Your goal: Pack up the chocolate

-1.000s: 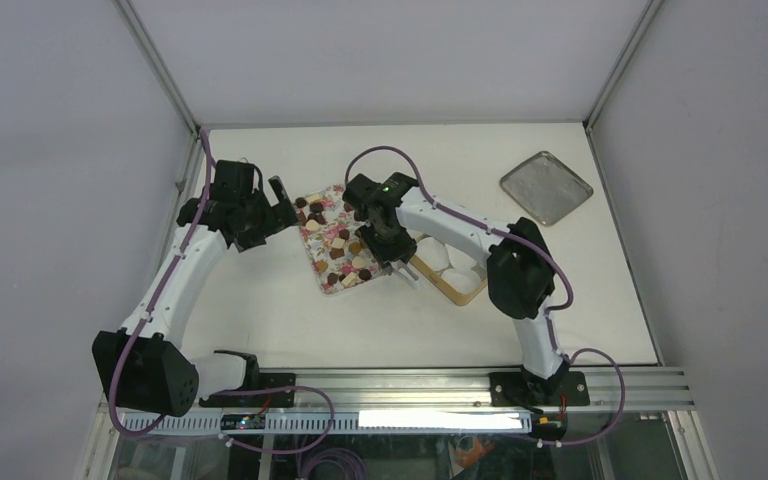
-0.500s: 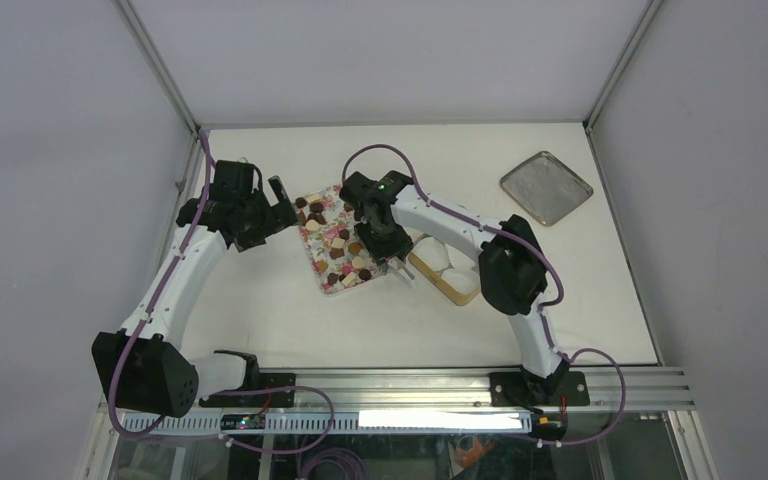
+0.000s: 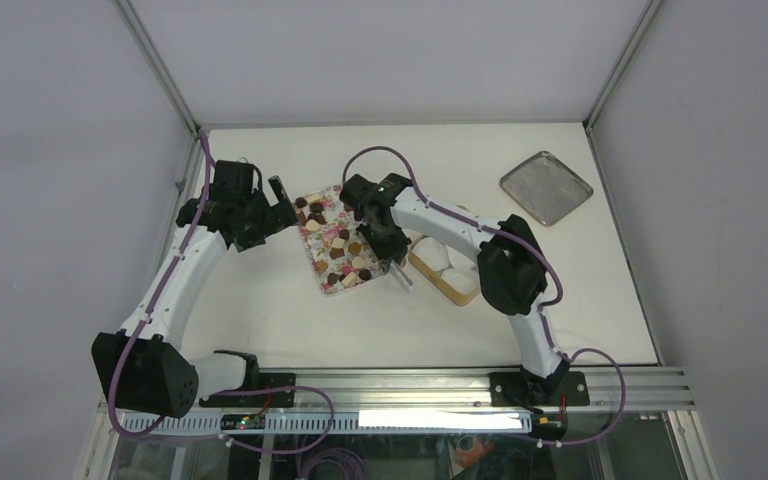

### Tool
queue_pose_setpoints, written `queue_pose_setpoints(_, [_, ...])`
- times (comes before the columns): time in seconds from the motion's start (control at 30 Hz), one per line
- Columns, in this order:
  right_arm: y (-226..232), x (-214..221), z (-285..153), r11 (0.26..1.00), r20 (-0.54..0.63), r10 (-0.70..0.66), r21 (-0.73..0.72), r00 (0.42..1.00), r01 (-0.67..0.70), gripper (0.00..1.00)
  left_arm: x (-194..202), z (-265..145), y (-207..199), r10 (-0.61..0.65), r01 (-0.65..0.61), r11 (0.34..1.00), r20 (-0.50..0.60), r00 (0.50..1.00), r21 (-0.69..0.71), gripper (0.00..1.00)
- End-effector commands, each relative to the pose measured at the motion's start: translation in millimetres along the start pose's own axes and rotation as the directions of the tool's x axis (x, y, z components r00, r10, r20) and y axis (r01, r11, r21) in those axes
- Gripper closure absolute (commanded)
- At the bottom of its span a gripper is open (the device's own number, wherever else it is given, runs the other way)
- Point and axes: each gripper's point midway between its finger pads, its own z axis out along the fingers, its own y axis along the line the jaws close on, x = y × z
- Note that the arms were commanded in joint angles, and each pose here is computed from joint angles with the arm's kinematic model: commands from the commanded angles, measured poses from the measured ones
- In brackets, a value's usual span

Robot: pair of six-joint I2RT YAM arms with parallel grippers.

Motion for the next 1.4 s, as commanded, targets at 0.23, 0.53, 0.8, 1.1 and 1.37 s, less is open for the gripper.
queue_pose_setpoints(0.23, [-1, 2, -70, 0.996, 0.163, 0.028, -0.088, 0.986, -0.014, 1.00, -15, -8, -3, 0.015, -0.016, 1.000, 0.070, 0.997, 0.018, 0.01])
queue_pose_setpoints(0.53, [-38, 32, -103, 0.990, 0.213, 0.129, -0.078, 0.969, -0.115, 1.00, -14, -7, -5, 0.013, -0.015, 1.000, 0.061, 0.998, 0.027, 0.01])
queue_pose_setpoints(0.8, [-79, 93, -102, 0.966, 0.165, 0.255, -0.083, 0.953, -0.244, 1.00, -17, -2, -8, 0.023, -0.025, 0.999, 0.047, 0.999, 0.024, 0.01])
queue_pose_setpoints(1.1, [-85, 106, -83, 0.954, 0.101, 0.293, -0.094, 0.951, -0.284, 1.00, -17, 5, -10, 0.045, -0.045, 0.999, 0.021, 0.999, 0.019, 0.01])
queue_pose_setpoints(1.37, [-78, 107, -64, 0.955, 0.029, 0.280, -0.112, 0.960, -0.275, 0.87, -15, 1, -5, 0.045, -0.045, 0.999, 0.030, 0.999, 0.009, 0.01])
